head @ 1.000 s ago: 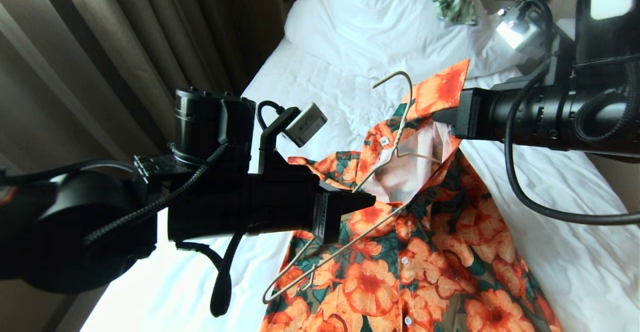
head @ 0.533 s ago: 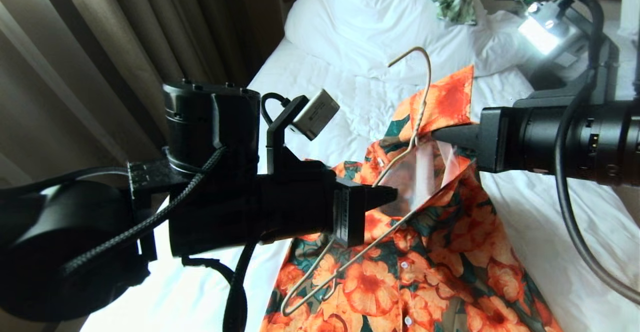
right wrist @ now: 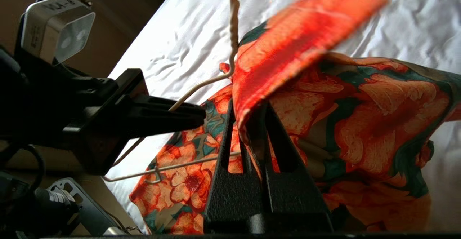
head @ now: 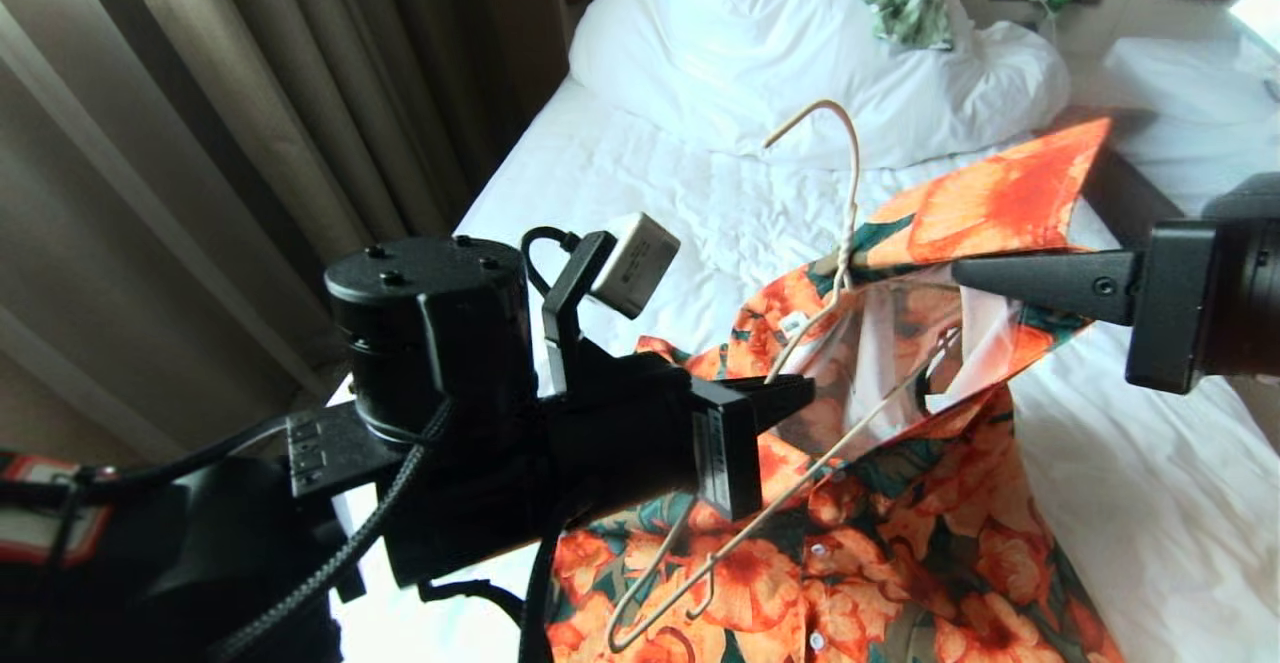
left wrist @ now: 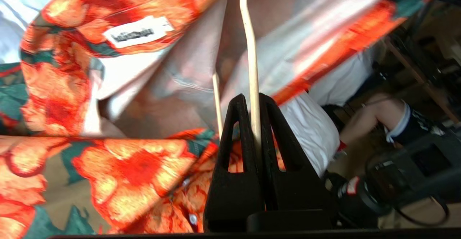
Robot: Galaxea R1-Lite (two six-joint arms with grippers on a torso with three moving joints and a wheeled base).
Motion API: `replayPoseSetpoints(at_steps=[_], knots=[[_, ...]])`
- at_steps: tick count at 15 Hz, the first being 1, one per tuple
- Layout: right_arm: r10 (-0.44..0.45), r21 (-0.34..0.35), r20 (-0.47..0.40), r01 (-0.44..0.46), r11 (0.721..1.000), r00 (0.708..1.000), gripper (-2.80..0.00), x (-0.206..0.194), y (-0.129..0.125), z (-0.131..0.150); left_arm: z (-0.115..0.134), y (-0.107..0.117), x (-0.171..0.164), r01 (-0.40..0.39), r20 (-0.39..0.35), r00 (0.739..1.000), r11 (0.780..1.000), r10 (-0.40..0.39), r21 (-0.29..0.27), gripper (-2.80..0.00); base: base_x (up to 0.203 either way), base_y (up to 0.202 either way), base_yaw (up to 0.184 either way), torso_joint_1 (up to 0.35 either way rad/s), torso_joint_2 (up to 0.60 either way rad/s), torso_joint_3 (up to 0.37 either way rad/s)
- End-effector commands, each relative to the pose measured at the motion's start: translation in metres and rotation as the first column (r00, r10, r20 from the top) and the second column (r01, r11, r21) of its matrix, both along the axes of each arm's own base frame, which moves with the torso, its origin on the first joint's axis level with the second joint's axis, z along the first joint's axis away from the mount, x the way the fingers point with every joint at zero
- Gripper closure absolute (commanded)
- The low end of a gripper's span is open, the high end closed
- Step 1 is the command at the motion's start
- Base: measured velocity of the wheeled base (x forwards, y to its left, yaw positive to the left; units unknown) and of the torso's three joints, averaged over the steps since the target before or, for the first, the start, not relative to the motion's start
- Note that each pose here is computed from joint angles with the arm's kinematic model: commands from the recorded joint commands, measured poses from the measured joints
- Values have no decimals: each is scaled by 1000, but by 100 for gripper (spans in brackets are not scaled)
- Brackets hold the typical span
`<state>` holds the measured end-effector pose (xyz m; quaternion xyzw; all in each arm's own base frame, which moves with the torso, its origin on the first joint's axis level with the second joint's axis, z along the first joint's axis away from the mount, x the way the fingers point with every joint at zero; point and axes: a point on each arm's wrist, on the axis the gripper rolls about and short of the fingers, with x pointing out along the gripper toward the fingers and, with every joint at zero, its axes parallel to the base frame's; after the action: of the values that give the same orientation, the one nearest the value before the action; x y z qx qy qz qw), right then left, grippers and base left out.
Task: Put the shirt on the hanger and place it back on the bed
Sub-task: Hook one side of the shirt onto the hanger
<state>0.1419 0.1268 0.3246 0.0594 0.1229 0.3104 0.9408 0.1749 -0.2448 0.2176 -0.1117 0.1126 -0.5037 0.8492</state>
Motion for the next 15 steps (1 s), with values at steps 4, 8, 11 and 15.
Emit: replayPoseSetpoints(at_steps=[4,8,11,15], knots=[[29,-52,70,-25,998,997,0,-25,-23,-6,-18,-24,1,-37,3,999,997,37,-73,0,0,0,0,0,0,0],[94,-103,93,-85,991,991,0,-32,-20,-12,-23,-40,-7,-21,18,1000,993,23,-119,0,0,0,0,0,0,0],[144,-125,110,-130,984,983,0,-36,-15,-12,-22,-45,-14,3,20,1000,992,-1,-125,0,0,0,0,0,0,0],[181,-140,112,-165,976,977,0,-39,-12,-14,-16,-49,-19,-14,37,999,987,20,-162,0,0,0,0,0,0,0]])
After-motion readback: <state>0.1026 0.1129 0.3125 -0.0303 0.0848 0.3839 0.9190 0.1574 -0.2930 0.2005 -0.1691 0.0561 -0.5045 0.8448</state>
